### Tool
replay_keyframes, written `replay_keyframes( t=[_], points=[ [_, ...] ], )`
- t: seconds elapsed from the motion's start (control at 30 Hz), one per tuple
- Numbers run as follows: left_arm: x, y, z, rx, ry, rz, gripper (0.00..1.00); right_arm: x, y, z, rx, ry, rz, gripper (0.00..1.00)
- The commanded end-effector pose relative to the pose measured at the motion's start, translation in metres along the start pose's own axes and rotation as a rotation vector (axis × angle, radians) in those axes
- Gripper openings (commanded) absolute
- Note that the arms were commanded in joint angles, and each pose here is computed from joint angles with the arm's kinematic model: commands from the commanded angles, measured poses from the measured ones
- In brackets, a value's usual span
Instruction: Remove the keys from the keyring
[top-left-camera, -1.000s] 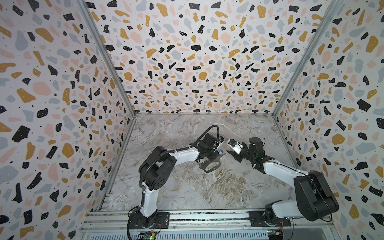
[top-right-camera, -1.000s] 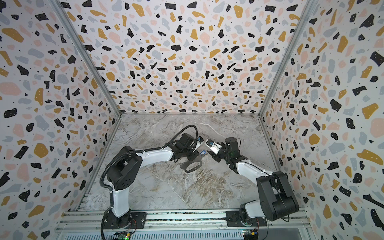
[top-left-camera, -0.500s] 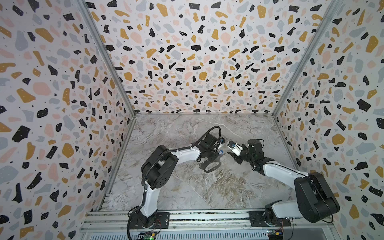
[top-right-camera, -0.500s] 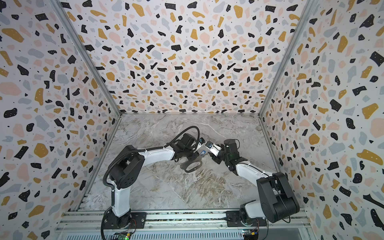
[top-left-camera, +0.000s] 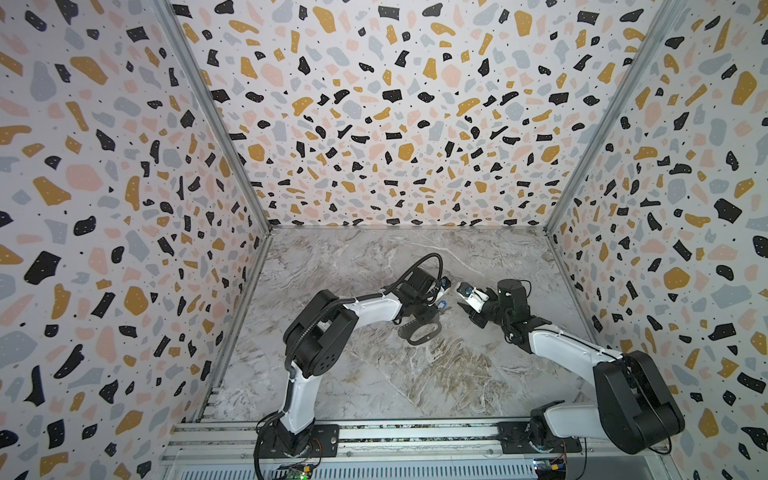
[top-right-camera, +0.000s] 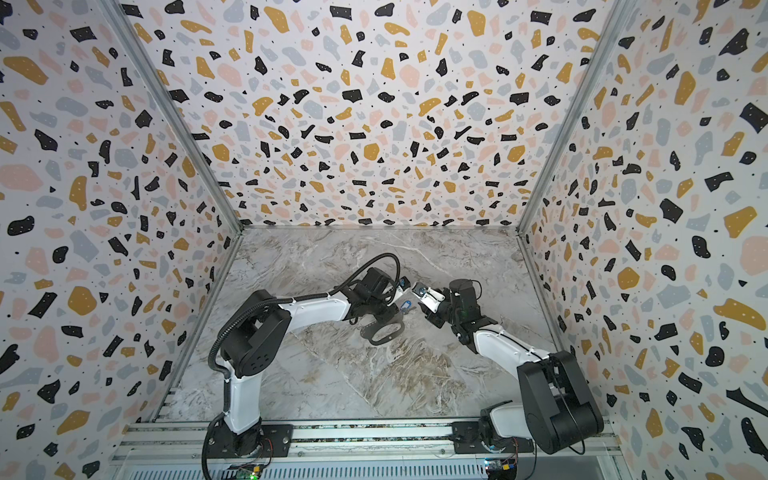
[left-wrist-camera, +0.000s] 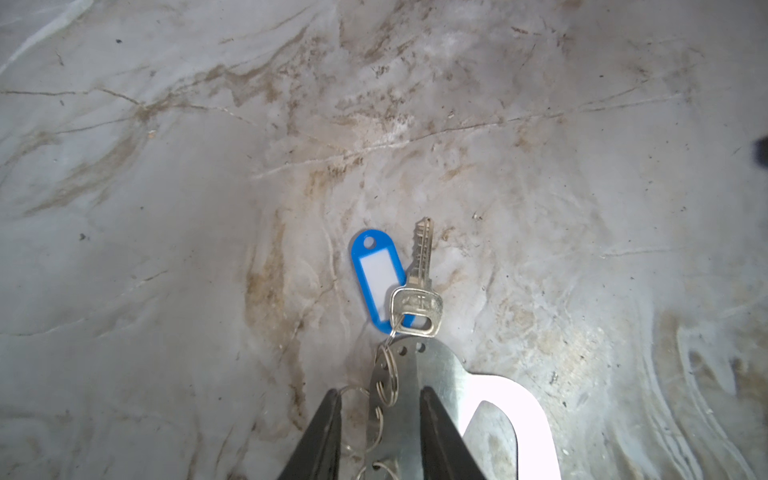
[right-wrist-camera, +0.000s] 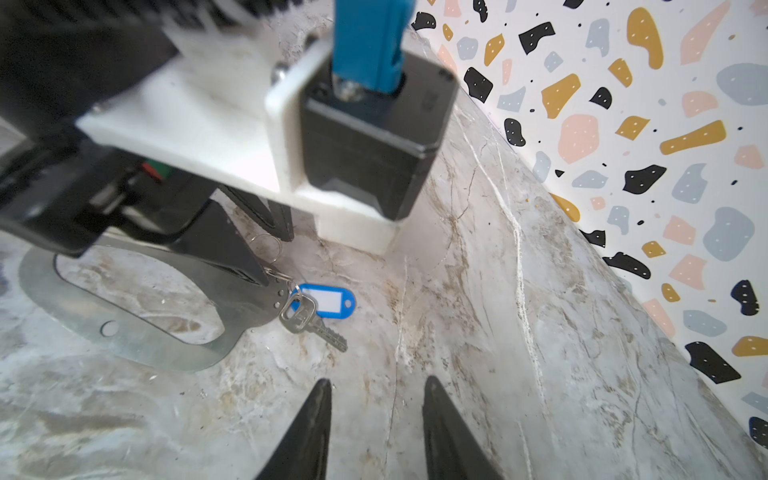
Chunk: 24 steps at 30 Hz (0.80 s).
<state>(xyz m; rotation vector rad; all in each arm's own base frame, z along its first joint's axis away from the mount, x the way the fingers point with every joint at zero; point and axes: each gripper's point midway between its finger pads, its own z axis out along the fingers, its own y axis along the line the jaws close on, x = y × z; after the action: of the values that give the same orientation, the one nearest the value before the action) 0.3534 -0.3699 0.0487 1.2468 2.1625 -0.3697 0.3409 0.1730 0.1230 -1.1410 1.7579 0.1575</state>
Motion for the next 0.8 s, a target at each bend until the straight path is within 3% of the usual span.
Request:
replay_keyframes(
  t=[0.0,0.2,0.6,0.77],
  points=[
    [0.0006,-0.0041,0.0057,0.009,-0.001,0.019,0.33,-0.0051,-0.0053,-0.0090,0.009,-0.040,0.029,0.39],
    [0.0020,-0.0079,0.0098,0.011,0.012,0.035,0.32,-0.0012,-0.0053,-0.0122,0.009,-0.037,0.036,0.40],
    [0.0002,-0.0040,0.0090,-0.019,0.018,0.041,0.16,0.0005,-0.0032,-0.0099,0.000,-0.039,0.034,0.39],
    [-0.0028,-0.0025,0.0058,-0.029,0.009,0.038,0.16,0.0023,-0.0018,-0.0092,-0.004,-0.037,0.039,0.39]
  ],
)
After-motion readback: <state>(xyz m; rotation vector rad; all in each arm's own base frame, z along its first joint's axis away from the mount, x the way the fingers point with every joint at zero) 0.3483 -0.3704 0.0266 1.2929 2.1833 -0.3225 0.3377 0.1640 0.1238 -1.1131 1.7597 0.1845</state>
